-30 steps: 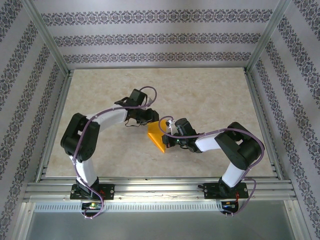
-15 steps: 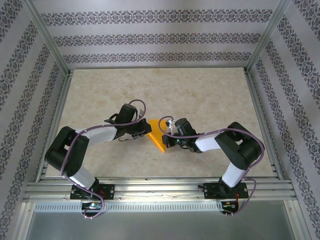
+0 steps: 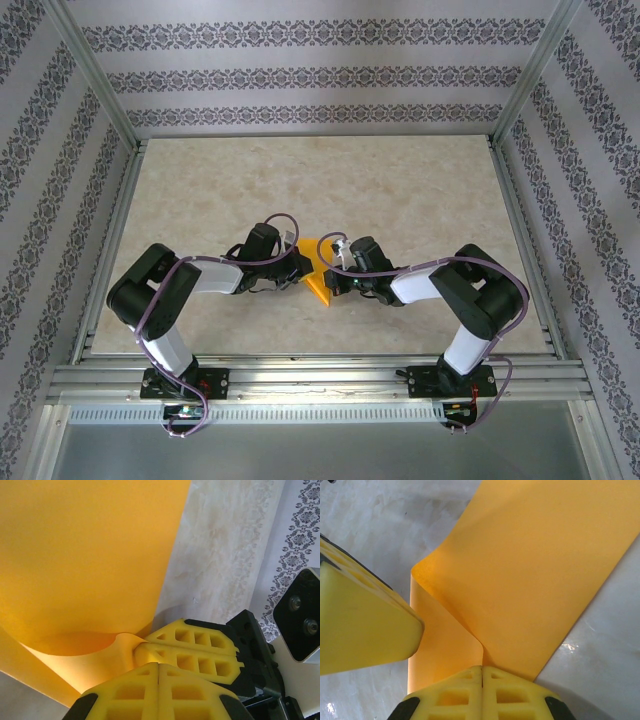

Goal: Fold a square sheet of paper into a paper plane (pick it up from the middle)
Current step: Third fold the triangle at the center of the table.

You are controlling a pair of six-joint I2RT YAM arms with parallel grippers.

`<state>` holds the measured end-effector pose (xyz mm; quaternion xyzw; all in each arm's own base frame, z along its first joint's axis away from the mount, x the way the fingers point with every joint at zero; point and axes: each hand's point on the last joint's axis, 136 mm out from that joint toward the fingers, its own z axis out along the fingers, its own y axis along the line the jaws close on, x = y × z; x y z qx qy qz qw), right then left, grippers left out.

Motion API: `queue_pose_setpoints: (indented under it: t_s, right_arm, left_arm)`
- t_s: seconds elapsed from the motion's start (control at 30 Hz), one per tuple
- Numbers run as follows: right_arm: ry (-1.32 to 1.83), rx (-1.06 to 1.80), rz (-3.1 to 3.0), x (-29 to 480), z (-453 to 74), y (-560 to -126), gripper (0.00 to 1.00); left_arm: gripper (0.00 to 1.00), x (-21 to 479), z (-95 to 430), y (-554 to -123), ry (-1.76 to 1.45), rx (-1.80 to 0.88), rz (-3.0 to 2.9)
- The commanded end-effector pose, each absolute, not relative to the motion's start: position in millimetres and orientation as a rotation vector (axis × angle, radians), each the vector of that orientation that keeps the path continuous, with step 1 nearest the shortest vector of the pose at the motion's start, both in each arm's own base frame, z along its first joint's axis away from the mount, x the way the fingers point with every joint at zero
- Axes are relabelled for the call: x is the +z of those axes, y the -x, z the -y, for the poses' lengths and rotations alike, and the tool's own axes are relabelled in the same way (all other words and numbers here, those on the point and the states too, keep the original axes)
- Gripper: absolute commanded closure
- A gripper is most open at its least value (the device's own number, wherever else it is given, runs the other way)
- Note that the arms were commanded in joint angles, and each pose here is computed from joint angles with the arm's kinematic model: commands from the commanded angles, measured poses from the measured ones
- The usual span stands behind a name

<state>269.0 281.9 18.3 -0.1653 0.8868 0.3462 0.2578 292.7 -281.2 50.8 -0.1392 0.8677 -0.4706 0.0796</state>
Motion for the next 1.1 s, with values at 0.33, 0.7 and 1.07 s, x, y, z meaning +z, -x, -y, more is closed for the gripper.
queue_pose_setpoints:
  t_s: [0.33, 0.7, 1.07]
  right_arm:
    - [0.428, 0.864, -2.467, 2.0, -267.4, -265.0, 1.00]
    - [0.428, 0.862, -2.475, 0.8, -267.4, -264.4, 1.00]
    - [0.409, 0.954, -2.436, 27.1, -278.1, -268.1, 0.90]
  left_arm:
    - [1.00, 30.0, 275.8, -286.1, 0.417, -1.316, -2.648]
    - [1.00, -1.6, 265.5, -274.0, 0.450, -1.244, -2.720]
    - [1.00, -8.3, 263.4, -269.7, 0.421, -1.215, -2.753]
